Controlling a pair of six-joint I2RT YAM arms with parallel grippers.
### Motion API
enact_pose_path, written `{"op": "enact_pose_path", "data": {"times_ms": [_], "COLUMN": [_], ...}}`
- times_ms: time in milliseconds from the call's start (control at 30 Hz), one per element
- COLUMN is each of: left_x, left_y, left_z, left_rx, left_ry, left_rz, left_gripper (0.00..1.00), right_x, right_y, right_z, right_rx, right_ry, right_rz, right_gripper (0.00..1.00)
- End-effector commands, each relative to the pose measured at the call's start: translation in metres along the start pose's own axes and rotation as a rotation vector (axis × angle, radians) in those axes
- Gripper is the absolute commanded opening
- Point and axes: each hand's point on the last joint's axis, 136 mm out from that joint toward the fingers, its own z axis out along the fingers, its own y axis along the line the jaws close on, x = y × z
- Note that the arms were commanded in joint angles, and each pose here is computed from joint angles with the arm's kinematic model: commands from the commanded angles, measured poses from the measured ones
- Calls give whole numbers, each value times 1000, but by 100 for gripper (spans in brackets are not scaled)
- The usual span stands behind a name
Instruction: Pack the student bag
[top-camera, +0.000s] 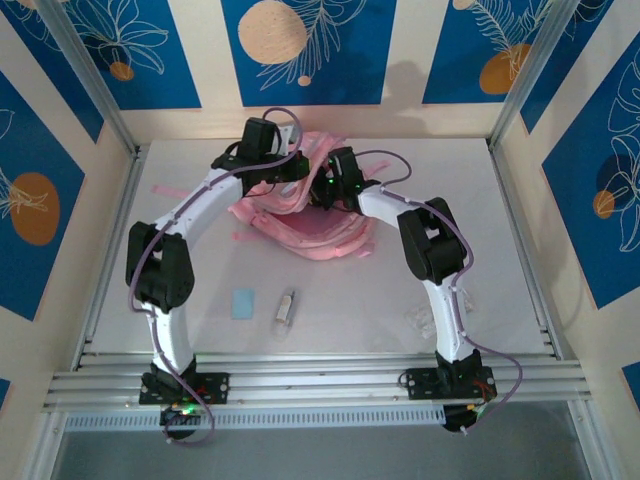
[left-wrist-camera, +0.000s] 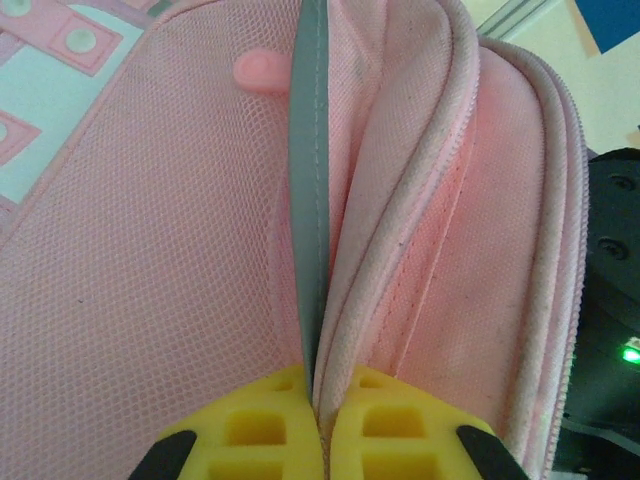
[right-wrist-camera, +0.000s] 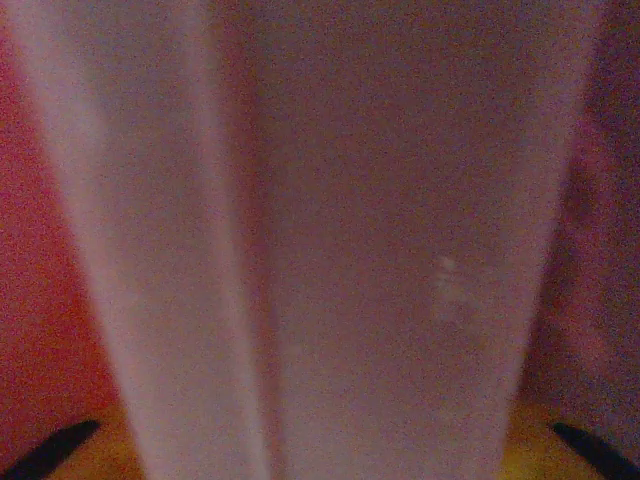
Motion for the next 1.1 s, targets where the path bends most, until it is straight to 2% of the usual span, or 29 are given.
{"op": "enact_pose_path", "data": {"times_ms": [0, 67, 200, 467, 600, 733, 800, 967, 1067], "left_x": [-35, -35, -36, -33, -29, -24, -22, -14, -10], "left_y": [-24, -22, -19, -13, -13, -18, -19, -19, -21], "left_z": [-26, -25, -26, -23, -22, -26, -30, -34, -36], "left_rx": [76, 75, 69, 63, 73, 102, 109, 120, 130], "left_ry": [-130, -132, -138, -133, -123, -119, -126, -122, -116], "left_rz": [23, 20, 16, 11, 14, 9, 11, 8, 5], "left_gripper": [0, 0, 0, 0, 0, 0, 0, 0, 0], "right_x": [8, 7, 5, 11, 17, 13, 7, 6, 17], "right_y": [-26, -29, -28, -5, -13, -62, -103, -199, -239], "right_z": [-28, -41, -63, -122, -159, -202, -229, -288, -312], "right_rx": [213, 262, 299, 272, 318, 494, 635, 844, 885], "right_ry": [-11, -18, -18, -3, 15, -5, -51, -129, -162], "right_rz": [46, 29, -9, -106, -186, -189, -156, 62, 190], "right_gripper": [63, 72, 80, 81, 81, 82, 86, 89, 98]}}
